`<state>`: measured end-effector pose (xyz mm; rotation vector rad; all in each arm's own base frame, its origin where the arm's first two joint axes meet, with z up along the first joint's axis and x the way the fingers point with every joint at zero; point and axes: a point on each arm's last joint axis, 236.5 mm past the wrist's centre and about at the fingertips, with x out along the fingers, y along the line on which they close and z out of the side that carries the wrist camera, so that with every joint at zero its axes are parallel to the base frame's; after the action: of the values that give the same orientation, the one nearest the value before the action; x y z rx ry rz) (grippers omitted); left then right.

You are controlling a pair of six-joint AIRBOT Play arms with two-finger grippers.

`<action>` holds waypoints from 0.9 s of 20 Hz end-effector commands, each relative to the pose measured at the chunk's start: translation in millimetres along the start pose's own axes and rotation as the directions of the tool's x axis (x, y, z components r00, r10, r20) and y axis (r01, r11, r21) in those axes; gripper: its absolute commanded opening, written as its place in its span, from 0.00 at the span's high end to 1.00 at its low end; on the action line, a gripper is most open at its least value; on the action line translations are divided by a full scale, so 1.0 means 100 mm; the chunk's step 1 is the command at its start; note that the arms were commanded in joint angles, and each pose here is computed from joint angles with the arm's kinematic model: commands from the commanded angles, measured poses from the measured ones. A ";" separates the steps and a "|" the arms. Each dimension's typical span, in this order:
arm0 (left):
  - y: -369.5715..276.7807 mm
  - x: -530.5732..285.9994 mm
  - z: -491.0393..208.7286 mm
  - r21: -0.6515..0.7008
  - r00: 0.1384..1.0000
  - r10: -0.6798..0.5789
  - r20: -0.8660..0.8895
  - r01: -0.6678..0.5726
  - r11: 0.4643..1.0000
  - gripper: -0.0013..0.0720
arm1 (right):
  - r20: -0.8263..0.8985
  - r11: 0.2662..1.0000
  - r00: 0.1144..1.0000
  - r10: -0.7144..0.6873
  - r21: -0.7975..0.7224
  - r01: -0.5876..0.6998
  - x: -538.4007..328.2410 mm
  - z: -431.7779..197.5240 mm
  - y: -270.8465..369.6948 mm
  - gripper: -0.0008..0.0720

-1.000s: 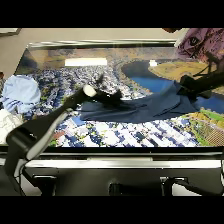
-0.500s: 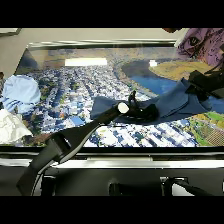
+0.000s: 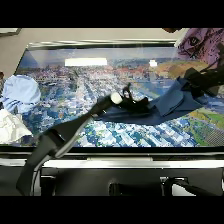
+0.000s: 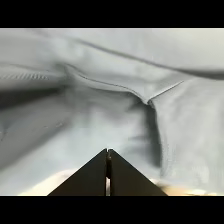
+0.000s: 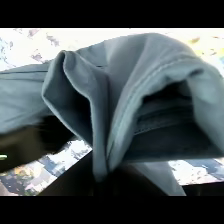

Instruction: Fold the clothes and pants, and hang the long-sleeved shirts on hangers.

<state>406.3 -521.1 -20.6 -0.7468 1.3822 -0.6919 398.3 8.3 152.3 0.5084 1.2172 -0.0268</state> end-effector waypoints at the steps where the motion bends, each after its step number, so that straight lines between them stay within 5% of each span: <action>1: 0.71 -1.26 0.54 0.136 0.929 0.361 0.080 -0.369 0.919 0.96 | -0.004 0.999 0.999 0.032 0.035 -0.032 0.21 -0.03 0.36 0.95; 4: 0.95 -2.75 0.99 0.161 0.832 0.502 0.238 -0.543 0.824 0.96 | -0.002 0.995 0.996 0.086 0.047 -0.086 0.44 -0.16 0.91 0.95; 9: 1.08 -4.56 1.27 -0.012 0.728 0.505 0.464 -0.565 0.825 0.96 | -0.057 0.988 0.989 0.135 0.087 -0.130 1.06 -0.63 1.79 0.95; 18: 1.41 -5.28 1.27 -0.148 0.660 0.545 0.516 -0.558 0.817 0.96 | -0.135 0.960 0.963 0.235 0.185 -0.208 1.84 -1.17 2.54 0.95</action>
<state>498.2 -21.7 186.6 -0.4001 0.9799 -0.0181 432.5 298.1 63.2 0.7398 1.2921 0.0928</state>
